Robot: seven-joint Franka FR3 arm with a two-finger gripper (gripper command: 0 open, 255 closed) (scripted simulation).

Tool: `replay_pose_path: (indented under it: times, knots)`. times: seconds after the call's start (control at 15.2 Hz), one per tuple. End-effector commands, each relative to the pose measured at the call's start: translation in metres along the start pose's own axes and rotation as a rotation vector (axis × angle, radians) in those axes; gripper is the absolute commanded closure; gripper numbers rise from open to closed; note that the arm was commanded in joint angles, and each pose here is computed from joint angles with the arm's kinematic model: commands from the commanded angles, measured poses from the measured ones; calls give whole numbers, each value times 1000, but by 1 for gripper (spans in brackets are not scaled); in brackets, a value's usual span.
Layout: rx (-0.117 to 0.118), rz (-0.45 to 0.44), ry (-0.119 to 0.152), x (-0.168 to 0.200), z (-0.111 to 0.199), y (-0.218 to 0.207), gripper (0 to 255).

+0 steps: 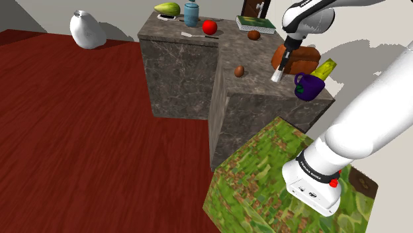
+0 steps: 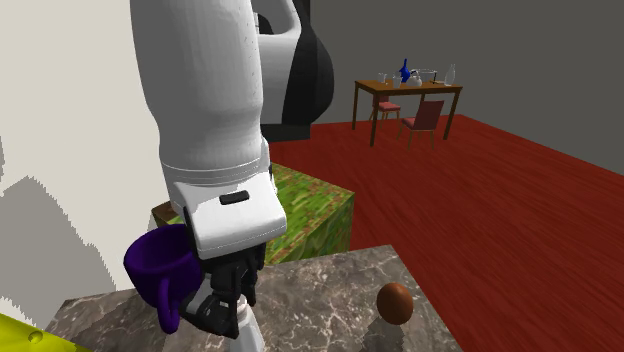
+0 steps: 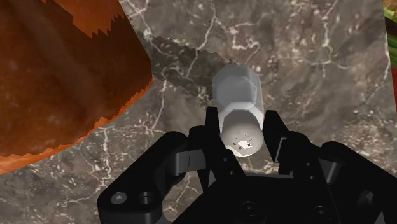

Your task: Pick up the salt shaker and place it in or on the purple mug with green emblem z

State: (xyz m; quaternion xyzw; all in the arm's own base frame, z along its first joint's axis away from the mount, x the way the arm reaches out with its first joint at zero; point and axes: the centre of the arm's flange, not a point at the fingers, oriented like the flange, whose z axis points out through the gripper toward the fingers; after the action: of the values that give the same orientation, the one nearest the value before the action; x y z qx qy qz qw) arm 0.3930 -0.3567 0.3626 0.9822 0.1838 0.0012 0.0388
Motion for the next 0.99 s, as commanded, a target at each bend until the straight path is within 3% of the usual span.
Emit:
replay_pose_path:
  times: [0.0, 0.92]
  knots:
    - [0, 0, 0, 0, 0, 0, 255]
    - [0, 0, 0, -1, -68, 5, 255]
